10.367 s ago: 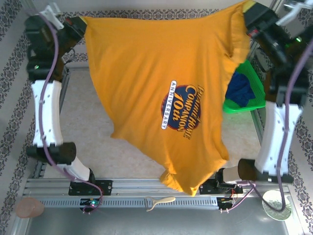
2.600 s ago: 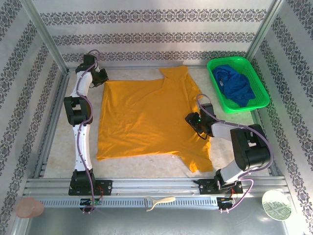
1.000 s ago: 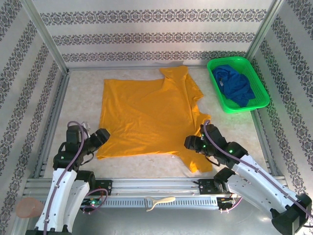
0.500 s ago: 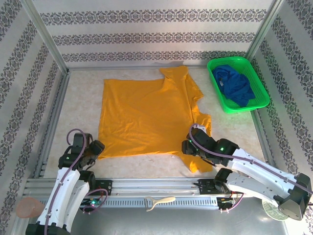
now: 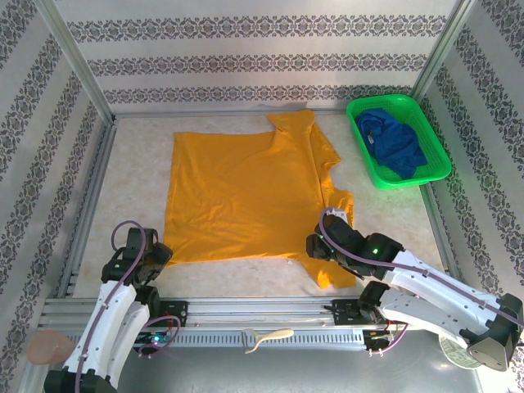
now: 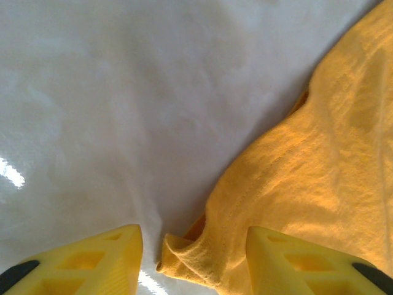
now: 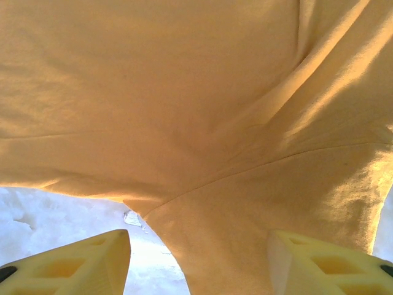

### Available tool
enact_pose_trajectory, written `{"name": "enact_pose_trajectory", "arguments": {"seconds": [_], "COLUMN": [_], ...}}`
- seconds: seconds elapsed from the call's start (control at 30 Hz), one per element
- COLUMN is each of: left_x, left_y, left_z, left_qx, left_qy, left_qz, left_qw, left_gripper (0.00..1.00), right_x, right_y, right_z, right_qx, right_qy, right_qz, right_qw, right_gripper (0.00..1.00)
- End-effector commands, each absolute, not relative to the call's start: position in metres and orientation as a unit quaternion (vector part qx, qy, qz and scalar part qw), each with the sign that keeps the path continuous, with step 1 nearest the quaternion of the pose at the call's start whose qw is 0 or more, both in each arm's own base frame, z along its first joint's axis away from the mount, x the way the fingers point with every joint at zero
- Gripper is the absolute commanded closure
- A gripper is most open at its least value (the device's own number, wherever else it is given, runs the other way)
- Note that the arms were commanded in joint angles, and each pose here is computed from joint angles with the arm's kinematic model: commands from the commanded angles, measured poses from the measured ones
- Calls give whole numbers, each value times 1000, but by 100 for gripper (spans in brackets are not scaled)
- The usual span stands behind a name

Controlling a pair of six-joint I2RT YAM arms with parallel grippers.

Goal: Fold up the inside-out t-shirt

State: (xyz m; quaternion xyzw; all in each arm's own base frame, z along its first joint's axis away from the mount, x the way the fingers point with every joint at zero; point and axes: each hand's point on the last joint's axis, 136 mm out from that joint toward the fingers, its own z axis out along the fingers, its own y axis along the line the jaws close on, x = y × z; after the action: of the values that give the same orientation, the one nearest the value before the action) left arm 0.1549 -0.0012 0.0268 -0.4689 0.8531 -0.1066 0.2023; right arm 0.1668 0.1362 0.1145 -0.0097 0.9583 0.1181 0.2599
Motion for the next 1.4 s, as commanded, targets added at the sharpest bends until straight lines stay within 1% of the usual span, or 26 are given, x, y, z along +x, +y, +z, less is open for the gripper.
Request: {"name": "enact_pose_trajectory", "arguments": {"seconds": [0.0,0.13,0.23,0.33,0.47,0.5,0.63,0.73,0.9,1.0,1.37], "left_x": [150,151,153,158,166,168,175,177,180,181,187], "left_y": [0,1,1,0,-2,-3,-5,-3,0,-1,-4], "left_z": [18,17,17,20,37,43,69,79,82,84,90], "left_qx": [-477,-479,-477,-474,-464,-461,-447,-439,-430,-427,-422], "left_qy": [851,850,849,848,849,848,847,848,849,849,845], "left_qz": [-97,-97,-98,-105,-118,-123,-139,-135,-128,-132,-148], "left_qw": [195,199,203,211,226,229,253,265,278,281,294], "left_gripper": [55,55,60,73,97,100,100,100,100,100,100], "right_x": [163,162,161,160,158,157,154,149,134,125,94], "right_y": [130,129,128,129,129,129,131,137,140,135,124], "right_z": [109,110,110,109,111,112,114,110,87,79,43], "right_qx": [-20,-19,-21,-22,-24,-26,-33,-44,-64,-68,-60], "right_qy": [960,959,960,961,961,961,963,968,979,982,990], "right_qz": [102,106,106,105,109,110,114,119,93,66,-2], "right_qw": [258,261,260,257,253,251,241,218,170,161,127], "right_gripper": [39,40,40,40,40,40,40,41,47,48,49]}}
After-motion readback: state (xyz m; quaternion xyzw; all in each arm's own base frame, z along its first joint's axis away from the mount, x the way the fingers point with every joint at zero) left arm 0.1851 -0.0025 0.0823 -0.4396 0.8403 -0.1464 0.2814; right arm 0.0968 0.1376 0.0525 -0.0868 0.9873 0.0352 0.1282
